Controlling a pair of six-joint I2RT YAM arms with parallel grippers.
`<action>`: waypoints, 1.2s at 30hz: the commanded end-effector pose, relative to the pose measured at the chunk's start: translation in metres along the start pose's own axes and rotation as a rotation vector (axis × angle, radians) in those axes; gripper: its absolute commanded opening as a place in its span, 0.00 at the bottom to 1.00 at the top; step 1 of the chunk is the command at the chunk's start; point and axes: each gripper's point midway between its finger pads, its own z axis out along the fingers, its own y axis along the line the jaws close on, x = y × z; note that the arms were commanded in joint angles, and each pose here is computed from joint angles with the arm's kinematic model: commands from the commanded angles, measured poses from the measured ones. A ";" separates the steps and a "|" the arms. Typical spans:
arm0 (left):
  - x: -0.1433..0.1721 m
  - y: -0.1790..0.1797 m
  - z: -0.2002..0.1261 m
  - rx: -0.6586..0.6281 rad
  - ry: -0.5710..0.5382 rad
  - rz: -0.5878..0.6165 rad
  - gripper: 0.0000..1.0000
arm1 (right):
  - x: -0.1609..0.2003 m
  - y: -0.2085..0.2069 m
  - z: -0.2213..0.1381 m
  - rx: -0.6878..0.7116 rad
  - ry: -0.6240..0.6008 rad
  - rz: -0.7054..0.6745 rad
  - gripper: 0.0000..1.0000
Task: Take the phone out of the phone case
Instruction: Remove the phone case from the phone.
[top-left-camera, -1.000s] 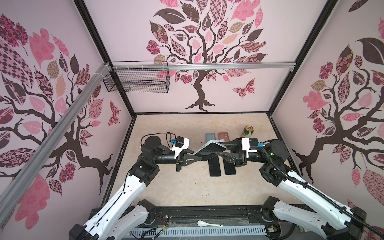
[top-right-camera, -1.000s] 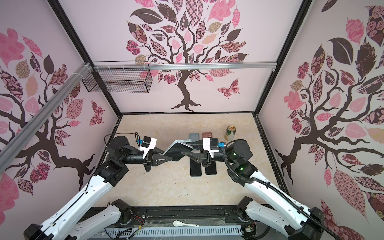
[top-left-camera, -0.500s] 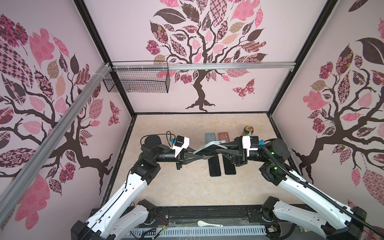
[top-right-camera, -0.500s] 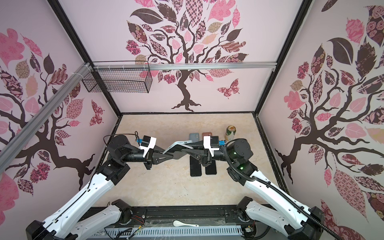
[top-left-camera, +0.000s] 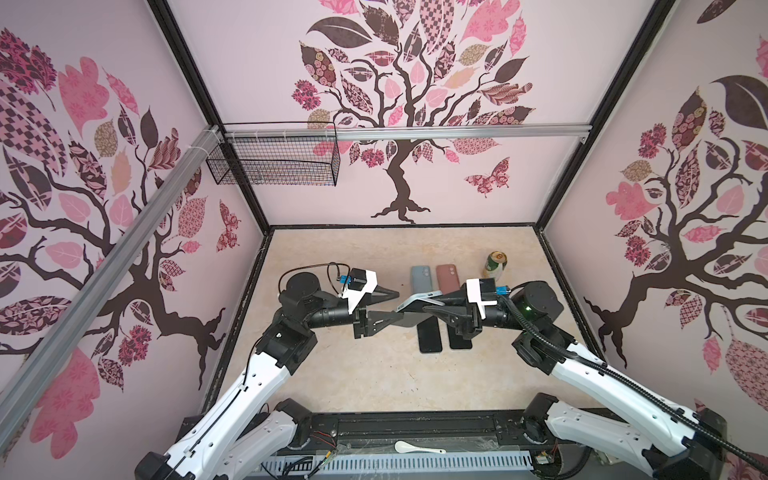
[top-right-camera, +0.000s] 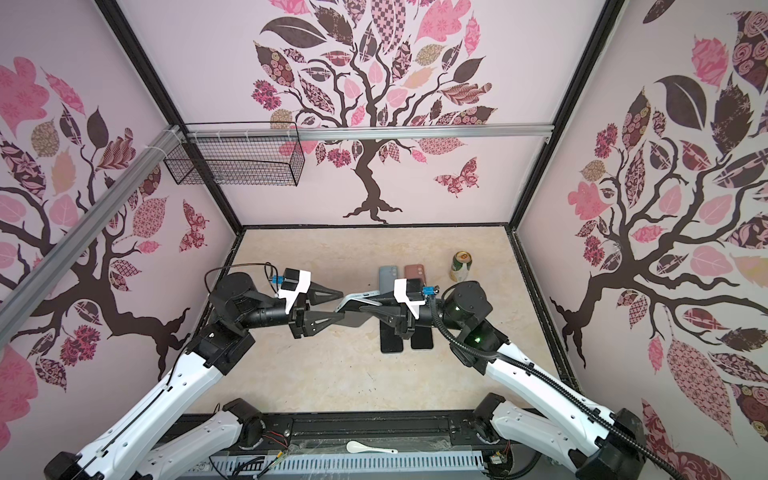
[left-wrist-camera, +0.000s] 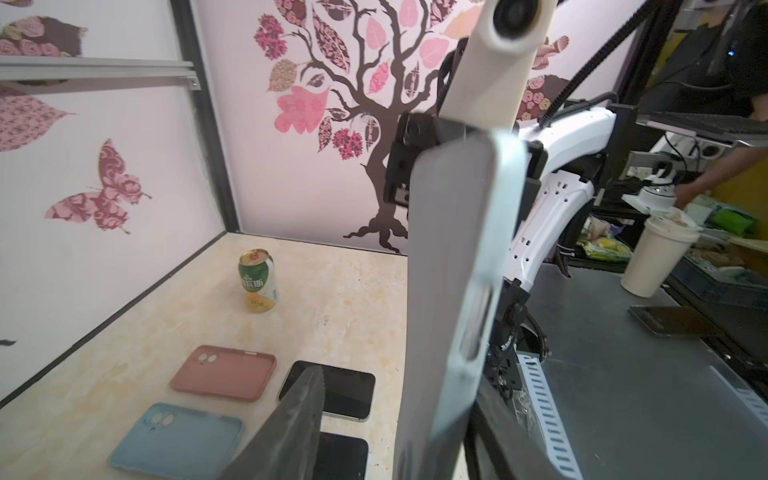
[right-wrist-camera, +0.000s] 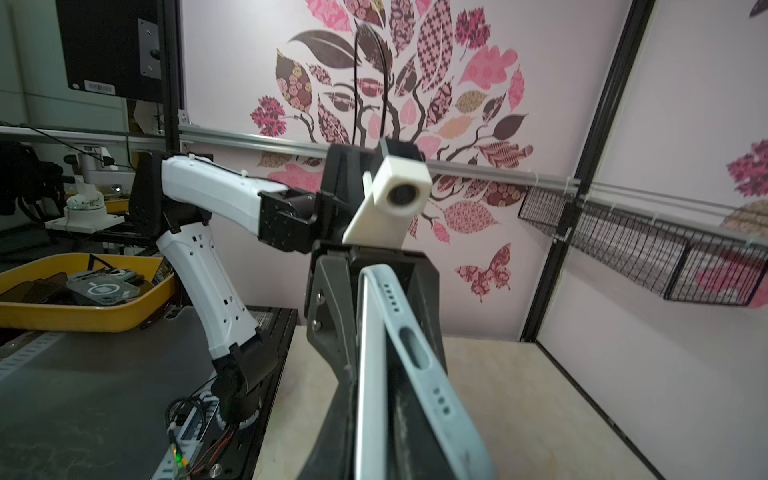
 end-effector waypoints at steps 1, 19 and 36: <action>-0.014 0.006 -0.012 -0.107 0.007 0.027 0.61 | -0.001 -0.015 -0.005 0.090 0.054 -0.119 0.00; 0.009 0.025 0.009 -0.133 0.277 -0.050 0.67 | 0.073 -0.026 0.001 0.069 0.408 -0.513 0.00; 0.034 0.009 0.042 -0.021 0.363 -0.077 0.64 | 0.075 -0.008 0.008 0.006 0.405 -0.555 0.00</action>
